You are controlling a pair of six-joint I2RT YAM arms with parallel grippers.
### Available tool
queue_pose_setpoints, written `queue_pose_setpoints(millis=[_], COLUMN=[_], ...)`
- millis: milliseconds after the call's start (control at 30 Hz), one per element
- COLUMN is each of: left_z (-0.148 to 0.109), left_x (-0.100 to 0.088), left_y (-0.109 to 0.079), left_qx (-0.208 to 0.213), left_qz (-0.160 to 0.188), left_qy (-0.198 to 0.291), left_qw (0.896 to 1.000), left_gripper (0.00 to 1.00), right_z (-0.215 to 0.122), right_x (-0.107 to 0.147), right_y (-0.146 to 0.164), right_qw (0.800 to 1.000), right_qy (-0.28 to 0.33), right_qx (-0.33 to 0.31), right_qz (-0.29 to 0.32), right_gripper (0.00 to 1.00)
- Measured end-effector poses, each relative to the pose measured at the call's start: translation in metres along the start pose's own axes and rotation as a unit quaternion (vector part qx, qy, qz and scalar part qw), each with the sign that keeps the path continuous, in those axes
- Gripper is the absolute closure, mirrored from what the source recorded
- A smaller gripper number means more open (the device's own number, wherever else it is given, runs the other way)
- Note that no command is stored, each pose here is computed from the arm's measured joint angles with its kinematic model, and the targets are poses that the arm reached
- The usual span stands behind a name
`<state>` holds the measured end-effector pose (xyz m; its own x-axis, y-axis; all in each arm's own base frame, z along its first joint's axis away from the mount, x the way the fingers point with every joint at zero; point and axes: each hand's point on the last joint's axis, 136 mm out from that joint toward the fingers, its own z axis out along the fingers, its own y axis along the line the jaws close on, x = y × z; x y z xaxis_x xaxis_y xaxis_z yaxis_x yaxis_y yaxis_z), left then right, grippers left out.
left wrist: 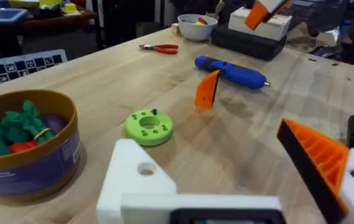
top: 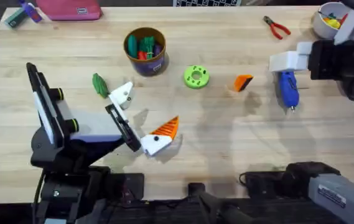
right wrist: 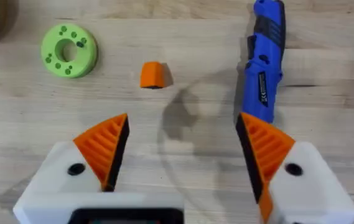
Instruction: Pick up the gripper from the table and insert it into the empty holder that is missing its gripper. Then pick up a screw, insert it into the mounting hole, and use the screwdriver to tighten it. Finally, clean up the table by picking up the vegetable and placing it into the bucket.
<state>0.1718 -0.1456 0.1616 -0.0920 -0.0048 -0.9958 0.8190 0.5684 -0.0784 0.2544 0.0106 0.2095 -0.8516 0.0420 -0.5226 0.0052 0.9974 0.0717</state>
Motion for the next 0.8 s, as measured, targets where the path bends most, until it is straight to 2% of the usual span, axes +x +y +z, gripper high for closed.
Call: queue_pose_setpoints(millis=[800], left_z=[0.0000], left_x=[0.0003], left_y=[-0.0023], left_qx=[0.007], left_qz=[0.000], left_qy=[0.001], left_qw=[1.000], left_gripper=[0.013], right_z=[-0.0001], right_x=[0.0000], right_y=[0.0000], right_qw=[1.000], right_qy=[0.000], right_qx=[0.000], right_qz=[0.000], right_gripper=[0.009])
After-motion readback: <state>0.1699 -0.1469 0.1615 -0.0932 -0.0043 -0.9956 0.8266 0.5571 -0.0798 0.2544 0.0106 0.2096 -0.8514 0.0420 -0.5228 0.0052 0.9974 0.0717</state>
